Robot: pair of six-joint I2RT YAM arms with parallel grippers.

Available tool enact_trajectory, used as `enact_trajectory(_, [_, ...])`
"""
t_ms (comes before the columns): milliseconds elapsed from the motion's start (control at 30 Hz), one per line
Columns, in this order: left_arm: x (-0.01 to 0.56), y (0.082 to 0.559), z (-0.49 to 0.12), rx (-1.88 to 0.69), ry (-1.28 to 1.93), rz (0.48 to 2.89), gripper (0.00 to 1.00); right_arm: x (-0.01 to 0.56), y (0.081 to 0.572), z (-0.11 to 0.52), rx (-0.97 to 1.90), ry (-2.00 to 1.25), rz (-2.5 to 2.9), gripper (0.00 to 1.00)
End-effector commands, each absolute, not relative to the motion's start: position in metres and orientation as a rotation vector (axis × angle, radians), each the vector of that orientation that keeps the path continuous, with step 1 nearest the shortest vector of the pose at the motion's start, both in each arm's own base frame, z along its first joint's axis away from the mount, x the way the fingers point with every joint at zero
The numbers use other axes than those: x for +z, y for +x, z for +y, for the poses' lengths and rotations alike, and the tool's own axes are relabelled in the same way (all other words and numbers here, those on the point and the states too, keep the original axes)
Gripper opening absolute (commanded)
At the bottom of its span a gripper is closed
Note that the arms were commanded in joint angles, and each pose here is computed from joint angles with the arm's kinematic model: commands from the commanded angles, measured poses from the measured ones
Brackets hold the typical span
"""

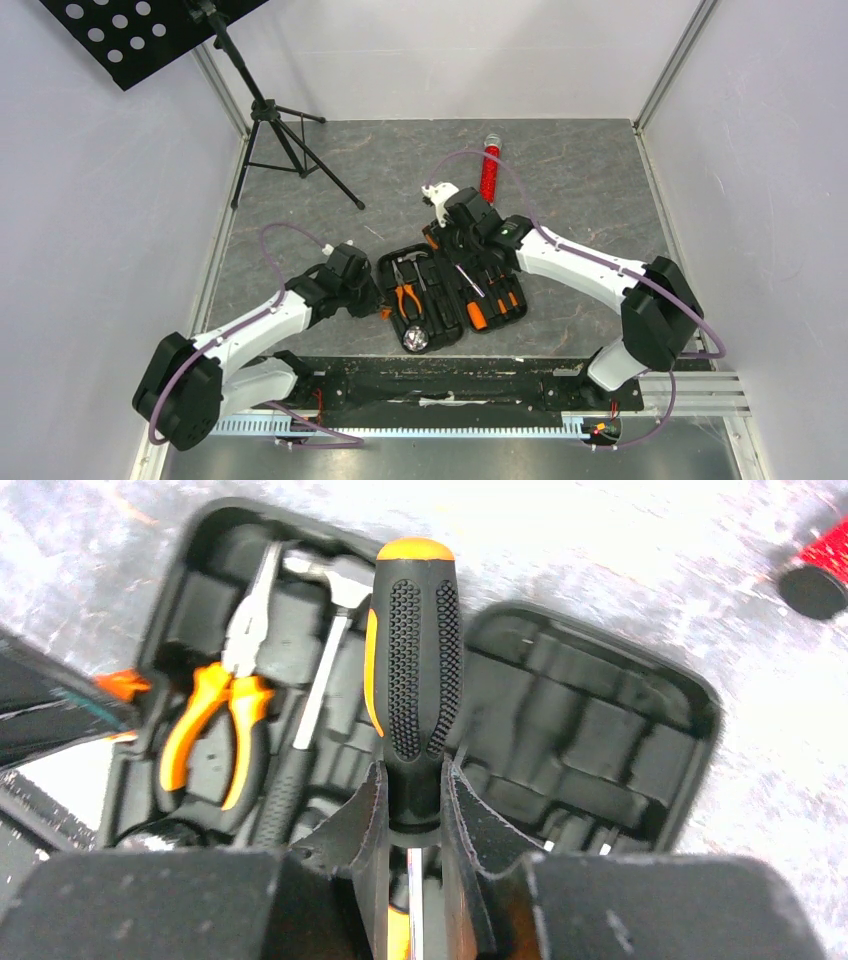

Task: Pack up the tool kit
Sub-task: Place the screwdriver in the toolbox.

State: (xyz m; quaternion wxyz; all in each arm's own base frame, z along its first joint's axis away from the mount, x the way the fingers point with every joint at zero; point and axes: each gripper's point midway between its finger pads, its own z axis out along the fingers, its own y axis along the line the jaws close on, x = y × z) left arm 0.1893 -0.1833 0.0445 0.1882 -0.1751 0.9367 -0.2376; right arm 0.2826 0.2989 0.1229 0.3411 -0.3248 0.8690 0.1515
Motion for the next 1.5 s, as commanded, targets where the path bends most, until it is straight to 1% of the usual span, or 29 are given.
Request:
enact_trajectory(0, [0.03, 0.168, -0.15, -0.47, -0.439, 2.716, 0.15, 0.115, 0.296, 0.271, 0.318, -0.636, 2.312, 0.0])
enact_trajectory(133, [0.03, 0.164, -0.145, -0.443, -0.429, 2.732, 0.22, 0.099, 0.302, 0.262, 0.322, -0.542, 2.313, 0.0])
enact_trajectory(233, [0.032, 0.161, -0.143, -0.436, -0.43, 2.736, 0.29, 0.086, 0.304, 0.256, 0.315, -0.519, 2.333, 0.0])
enact_trajectory(333, [0.041, 0.166, -0.136, -0.394, -0.437, 2.696, 0.41, 0.075, 0.3, 0.255, 0.329, -0.512, 2.354, 0.0])
enact_trajectory(467, [0.066, 0.175, -0.129, -0.359, -0.412, 2.633, 0.56, 0.062, 0.296, 0.251, 0.344, -0.478, 2.373, 0.01])
enact_trajectory(567, [0.094, 0.187, -0.126, -0.351, -0.389, 2.557, 0.63, 0.051, 0.294, 0.245, 0.32, -0.447, 2.398, 0.02])
enact_trajectory(633, [0.113, 0.196, -0.128, -0.368, -0.37, 2.508, 0.63, 0.046, 0.291, 0.242, 0.316, -0.435, 2.413, 0.04])
enact_trajectory(667, [0.123, 0.201, -0.131, -0.383, -0.363, 2.486, 0.63, 0.044, 0.288, 0.243, 0.329, -0.437, 2.421, 0.07])
enact_trajectory(733, [0.14, 0.213, -0.138, -0.414, -0.344, 2.447, 0.64, 0.046, 0.284, 0.243, 0.354, -0.432, 2.426, 0.22])
enact_trajectory(767, [0.147, 0.22, -0.144, -0.435, -0.327, 2.428, 0.64, 0.047, 0.283, 0.243, 0.363, -0.43, 2.424, 0.28])
enact_trajectory(867, [0.165, 0.245, -0.17, -0.527, -0.281, 2.384, 0.61, 0.064, 0.284, 0.246, 0.39, -0.431, 2.389, 0.39])
enact_trajectory(1000, [0.18, 0.281, -0.215, -0.682, -0.225, 2.349, 0.56, 0.092, 0.29, 0.245, 0.393, -0.448, 2.342, 0.46])
enact_trajectory(1100, [0.188, 0.301, -0.252, -0.807, -0.174, 2.334, 0.53, 0.101, 0.288, 0.238, 0.397, -0.458, 2.335, 0.46])
enact_trajectory(1167, [0.179, 0.309, -0.271, -0.836, -0.146, 2.361, 0.51, 0.104, 0.284, 0.234, 0.399, -0.469, 2.332, 0.4])
enact_trajectory(1200, [0.176, 0.309, -0.28, -0.851, -0.128, 2.376, 0.5, 0.102, 0.282, 0.232, 0.396, -0.474, 2.34, 0.38])
enact_trajectory(1267, [0.161, 0.309, -0.297, -0.872, -0.102, 2.429, 0.49, 0.098, 0.277, 0.23, 0.394, -0.484, 2.358, 0.36])
enact_trajectory(1467, [0.127, 0.297, -0.333, -0.915, -0.06, 2.545, 0.39, 0.082, 0.262, 0.225, 0.416, -0.482, 2.408, 0.27])
